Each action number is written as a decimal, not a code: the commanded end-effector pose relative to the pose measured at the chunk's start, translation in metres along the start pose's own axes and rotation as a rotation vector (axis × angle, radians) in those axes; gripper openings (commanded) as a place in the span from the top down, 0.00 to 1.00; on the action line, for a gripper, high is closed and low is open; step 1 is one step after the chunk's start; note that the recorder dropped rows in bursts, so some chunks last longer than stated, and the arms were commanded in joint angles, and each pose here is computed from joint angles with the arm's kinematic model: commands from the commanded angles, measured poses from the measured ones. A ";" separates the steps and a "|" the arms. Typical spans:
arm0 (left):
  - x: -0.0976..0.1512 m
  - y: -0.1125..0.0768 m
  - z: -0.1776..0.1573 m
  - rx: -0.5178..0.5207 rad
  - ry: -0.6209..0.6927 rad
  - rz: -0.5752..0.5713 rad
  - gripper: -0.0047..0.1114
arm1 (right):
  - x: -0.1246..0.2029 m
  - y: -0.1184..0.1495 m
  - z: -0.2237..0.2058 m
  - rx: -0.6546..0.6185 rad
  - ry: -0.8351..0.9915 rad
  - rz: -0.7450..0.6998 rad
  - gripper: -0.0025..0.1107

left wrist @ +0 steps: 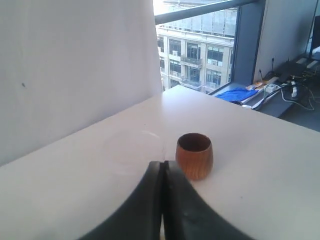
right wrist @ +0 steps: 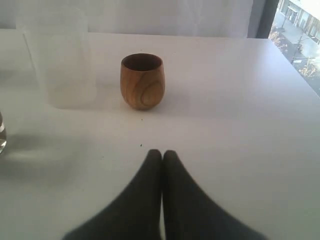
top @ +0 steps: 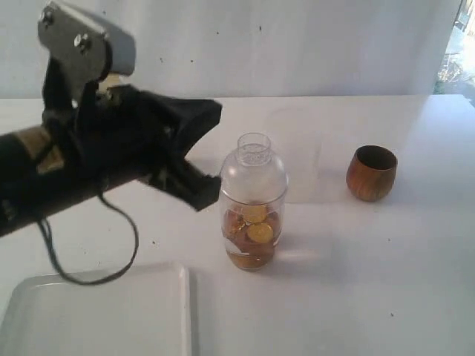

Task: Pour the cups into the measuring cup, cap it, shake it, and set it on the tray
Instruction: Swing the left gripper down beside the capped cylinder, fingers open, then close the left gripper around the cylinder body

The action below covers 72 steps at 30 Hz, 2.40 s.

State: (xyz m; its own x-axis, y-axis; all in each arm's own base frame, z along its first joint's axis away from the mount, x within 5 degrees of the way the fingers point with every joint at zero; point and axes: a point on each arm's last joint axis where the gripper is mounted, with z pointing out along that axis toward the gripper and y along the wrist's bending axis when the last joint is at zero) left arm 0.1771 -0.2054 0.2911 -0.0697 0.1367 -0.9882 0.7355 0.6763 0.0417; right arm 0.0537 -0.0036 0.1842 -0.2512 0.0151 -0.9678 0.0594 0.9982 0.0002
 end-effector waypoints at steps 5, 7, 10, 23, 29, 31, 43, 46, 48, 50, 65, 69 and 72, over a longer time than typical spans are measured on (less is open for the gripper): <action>0.052 -0.002 -0.023 0.009 0.051 -0.005 0.96 | 0.002 0.000 0.000 -0.005 -0.001 0.003 0.98; 0.064 -0.003 -0.023 0.013 0.105 0.008 0.94 | 0.002 0.000 0.000 -0.005 -0.001 0.003 0.98; 0.076 -0.004 -0.020 0.023 0.148 0.028 0.76 | 0.002 0.000 0.000 -0.005 -0.001 0.003 0.98; 0.112 -0.006 0.005 0.015 0.217 0.026 0.06 | 0.002 0.000 0.000 -0.005 -0.001 0.003 0.98; 0.127 -0.010 0.020 0.044 0.151 0.072 0.06 | 0.002 0.000 0.000 -0.005 -0.001 0.003 0.98; 0.133 -0.010 0.024 0.047 0.134 0.077 0.06 | 0.002 0.000 0.000 -0.005 -0.001 0.003 0.98; 0.155 -0.013 0.052 0.042 0.081 0.081 0.06 | 0.002 0.000 0.000 -0.005 -0.001 0.003 0.98; 0.152 -0.015 0.068 0.056 0.087 0.088 0.06 | 0.002 0.000 0.000 -0.005 -0.001 0.003 0.98; 0.151 -0.016 0.078 0.070 0.098 0.093 0.06 | 0.002 0.000 0.000 -0.005 -0.001 0.003 0.98; 0.150 -0.017 0.088 0.070 0.106 0.094 0.06 | 0.002 0.000 0.000 -0.005 -0.001 0.003 0.98; 0.150 -0.020 0.136 0.071 0.065 0.081 0.06 | 0.002 0.000 0.000 -0.005 -0.001 0.003 0.98; 0.153 -0.021 0.144 0.071 0.069 0.079 0.06 | 0.002 0.000 0.000 -0.005 -0.001 0.003 0.98; 0.154 -0.021 0.145 0.072 0.075 0.081 0.06 | 0.002 0.000 0.000 -0.005 -0.001 0.003 0.98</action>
State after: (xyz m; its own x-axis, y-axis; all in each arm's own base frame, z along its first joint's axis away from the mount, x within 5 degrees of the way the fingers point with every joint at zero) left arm 0.2493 -0.3004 0.1173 -0.0574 0.2428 -0.9684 0.7806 0.6156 0.1080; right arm 0.0537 -0.0036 0.1842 -0.2512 0.0151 -0.9678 0.0594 0.9982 0.0002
